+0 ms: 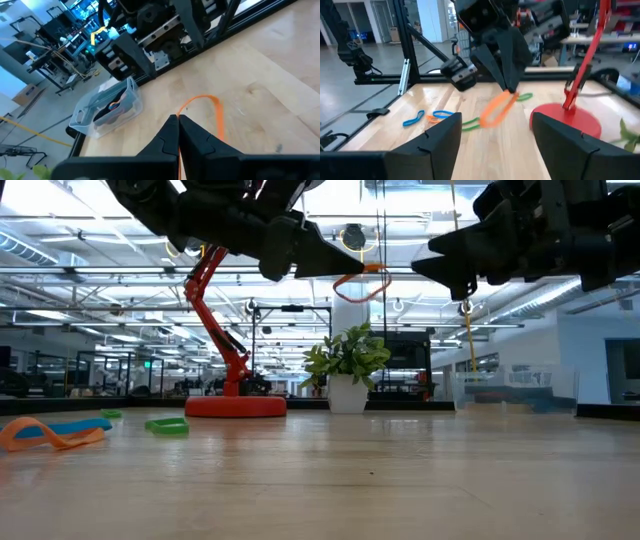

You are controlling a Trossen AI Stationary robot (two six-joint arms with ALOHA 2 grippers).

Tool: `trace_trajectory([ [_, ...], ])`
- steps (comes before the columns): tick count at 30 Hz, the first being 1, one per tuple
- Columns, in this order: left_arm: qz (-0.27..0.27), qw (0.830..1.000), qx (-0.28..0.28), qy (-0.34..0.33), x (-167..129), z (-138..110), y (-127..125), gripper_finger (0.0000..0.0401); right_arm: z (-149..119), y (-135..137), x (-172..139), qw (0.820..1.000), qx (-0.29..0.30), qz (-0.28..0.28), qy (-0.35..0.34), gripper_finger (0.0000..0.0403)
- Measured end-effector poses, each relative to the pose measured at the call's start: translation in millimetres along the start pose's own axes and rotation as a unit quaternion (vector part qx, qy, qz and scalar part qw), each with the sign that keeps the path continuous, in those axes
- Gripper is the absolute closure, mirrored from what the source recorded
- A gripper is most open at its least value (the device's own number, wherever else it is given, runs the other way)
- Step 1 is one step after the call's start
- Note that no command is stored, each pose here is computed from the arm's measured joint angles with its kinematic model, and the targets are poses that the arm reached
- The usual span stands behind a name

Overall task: Pick and place rubber bands into bin
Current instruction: Put the right orange rubber band into the transparent bin

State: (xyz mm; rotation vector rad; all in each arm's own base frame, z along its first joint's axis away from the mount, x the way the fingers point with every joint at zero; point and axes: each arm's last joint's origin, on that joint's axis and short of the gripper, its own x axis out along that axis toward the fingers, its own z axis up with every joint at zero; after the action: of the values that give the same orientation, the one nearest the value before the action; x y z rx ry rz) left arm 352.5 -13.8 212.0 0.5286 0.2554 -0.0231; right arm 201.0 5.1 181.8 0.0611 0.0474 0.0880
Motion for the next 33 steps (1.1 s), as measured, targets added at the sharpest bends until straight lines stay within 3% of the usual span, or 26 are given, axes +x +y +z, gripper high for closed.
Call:
trace_trajectory([
  [6, -0.001, 1.000, 0.000, 0.000, 0.0, 0.1, -0.2, 0.0390, -5.7, -2.6, 6.5, 1.000, 0.004, -0.030, 0.000, 0.0180],
  [15, -0.003, 1.000, -0.001, 0.003, 0.0, -0.4, -0.9, 0.0386, -8.5, -4.3, 34.5, 0.999, 0.033, -0.023, 0.022, 0.0193],
  [21, -0.003, 1.000, -0.001, 0.003, 0.0, -0.5, -0.9, 0.0392, -9.4, -4.3, 48.0, 0.998, 0.051, -0.006, 0.031, 0.0193],
  [26, -0.004, 1.000, -0.001, 0.004, 0.0, -0.6, -1.0, 0.0390, -10.0, -2.2, 54.1, 0.996, 0.067, 0.039, 0.040, 0.0198],
  [33, -0.004, 1.000, -0.002, 0.004, -0.1, -0.7, -1.0, 0.0381, -8.4, -1.4, 57.4, 0.995, 0.070, 0.053, 0.043, 0.0247],
])
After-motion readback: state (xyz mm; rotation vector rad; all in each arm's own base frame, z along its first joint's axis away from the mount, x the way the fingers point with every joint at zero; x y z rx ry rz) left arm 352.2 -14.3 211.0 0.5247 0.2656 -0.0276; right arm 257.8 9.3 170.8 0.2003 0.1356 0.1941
